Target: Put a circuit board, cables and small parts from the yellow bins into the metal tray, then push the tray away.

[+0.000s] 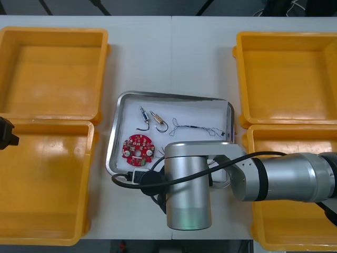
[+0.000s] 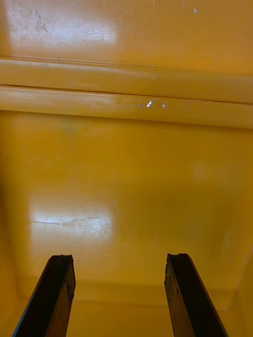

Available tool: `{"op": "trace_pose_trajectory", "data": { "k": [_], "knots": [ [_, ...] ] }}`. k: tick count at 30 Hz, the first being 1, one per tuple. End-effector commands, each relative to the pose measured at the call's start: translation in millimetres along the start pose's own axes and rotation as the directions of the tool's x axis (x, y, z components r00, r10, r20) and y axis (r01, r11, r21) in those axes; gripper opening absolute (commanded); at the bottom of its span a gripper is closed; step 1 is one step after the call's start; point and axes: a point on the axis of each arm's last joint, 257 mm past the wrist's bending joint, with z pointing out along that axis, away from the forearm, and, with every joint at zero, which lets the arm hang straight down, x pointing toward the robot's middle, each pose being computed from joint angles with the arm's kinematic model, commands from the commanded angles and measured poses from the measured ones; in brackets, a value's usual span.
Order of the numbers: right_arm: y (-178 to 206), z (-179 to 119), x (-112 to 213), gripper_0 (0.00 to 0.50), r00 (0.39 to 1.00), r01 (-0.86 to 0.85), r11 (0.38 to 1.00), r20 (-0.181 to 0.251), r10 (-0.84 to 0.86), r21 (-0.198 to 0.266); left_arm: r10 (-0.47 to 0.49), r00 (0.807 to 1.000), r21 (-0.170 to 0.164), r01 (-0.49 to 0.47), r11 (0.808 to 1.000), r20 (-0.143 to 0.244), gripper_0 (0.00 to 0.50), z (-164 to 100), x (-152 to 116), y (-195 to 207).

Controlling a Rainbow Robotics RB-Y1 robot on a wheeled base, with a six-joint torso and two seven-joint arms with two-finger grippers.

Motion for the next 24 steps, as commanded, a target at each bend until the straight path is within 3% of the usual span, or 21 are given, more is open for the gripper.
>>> {"op": "trace_pose_trajectory", "data": {
  "k": [1, 16, 24],
  "knots": [
    [-35.9, -11.9, -8.8, 0.0, 0.997, 0.068, 0.993, 0.018, -0.07, 0.094, -0.022, 0.999, 0.002, 0.022, 1.0, 0.028, 0.5, -4.1, -5.2, 0.3],
    [-107.3, -21.8, -18.1, 0.0, 0.99, 0.136, 0.961, 0.007, -0.142, 0.24, -0.022, 0.999, 0.002, 0.022, 1.0, 0.028, 0.5, -4.1, -5.2, 0.3],
    [-150.0, -11.7, -29.3, 0.0, 0.988, 0.133, 0.947, 0.036, -0.15, 0.293, -0.022, 0.999, 0.002, 0.022, 1.0, 0.028, 0.5, -4.1, -5.2, 0.3]
  ]
}}
